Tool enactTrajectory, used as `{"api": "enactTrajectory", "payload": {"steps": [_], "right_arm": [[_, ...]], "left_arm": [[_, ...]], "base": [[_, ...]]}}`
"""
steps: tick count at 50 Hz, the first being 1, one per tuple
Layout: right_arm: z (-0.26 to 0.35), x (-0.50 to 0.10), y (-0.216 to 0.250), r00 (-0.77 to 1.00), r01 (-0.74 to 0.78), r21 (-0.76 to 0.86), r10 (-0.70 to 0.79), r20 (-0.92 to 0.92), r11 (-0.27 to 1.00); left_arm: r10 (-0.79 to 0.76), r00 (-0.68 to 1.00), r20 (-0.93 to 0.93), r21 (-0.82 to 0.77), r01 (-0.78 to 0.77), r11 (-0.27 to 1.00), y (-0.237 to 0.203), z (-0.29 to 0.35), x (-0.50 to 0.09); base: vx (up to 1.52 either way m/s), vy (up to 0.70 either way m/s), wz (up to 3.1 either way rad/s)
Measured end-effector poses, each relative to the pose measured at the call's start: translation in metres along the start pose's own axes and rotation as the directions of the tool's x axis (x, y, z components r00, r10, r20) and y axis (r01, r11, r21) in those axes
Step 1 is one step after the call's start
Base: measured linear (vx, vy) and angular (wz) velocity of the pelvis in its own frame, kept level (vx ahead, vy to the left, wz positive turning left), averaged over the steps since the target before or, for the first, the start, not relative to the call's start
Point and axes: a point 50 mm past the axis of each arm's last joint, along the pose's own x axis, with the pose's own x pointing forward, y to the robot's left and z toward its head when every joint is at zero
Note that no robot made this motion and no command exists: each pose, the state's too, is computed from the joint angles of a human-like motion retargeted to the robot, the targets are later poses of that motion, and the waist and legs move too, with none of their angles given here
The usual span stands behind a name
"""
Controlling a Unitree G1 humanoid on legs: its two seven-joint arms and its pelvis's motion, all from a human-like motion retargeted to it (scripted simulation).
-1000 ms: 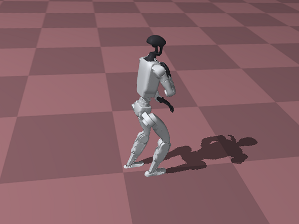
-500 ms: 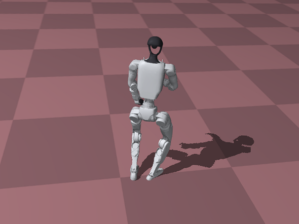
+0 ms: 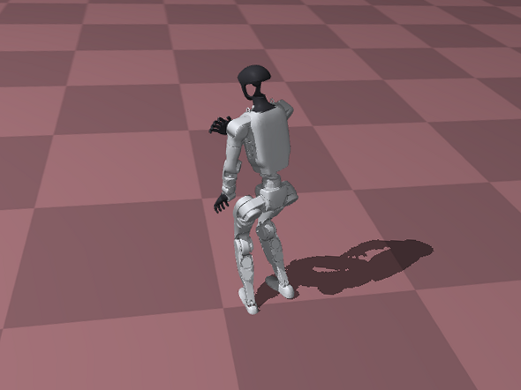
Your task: Walk
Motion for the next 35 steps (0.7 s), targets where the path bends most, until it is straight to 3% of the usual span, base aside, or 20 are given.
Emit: {"api": "enactTrajectory", "payload": {"steps": [15, 23, 35], "right_arm": [[-0.011, 0.007, 0.012, 0.999, -0.043, 0.042, 0.044, -0.026, 0.998], [-0.019, -0.005, 0.017, 0.995, -0.055, 0.053, 0.060, -0.082, 0.997], [-0.036, -0.035, 0.018, 0.970, -0.095, 0.045, 0.103, -0.221, 0.994]], "left_arm": [[-0.037, 0.999, -0.011, 0.059, 0.038, 0.998, -0.016, 0.009, -0.006], [-0.069, 0.997, 0.025, 0.011, 0.069, 0.998, -0.026, 0.027, -0.009], [-0.013, 0.988, 0.156, -0.003, 0.013, 1.000, 0.007, 0.064, 0.015]], "base": [[-0.02, -0.06, 1.36], [0.04, 0.00, 1.02], [0.07, 0.12, 0.80]]}}
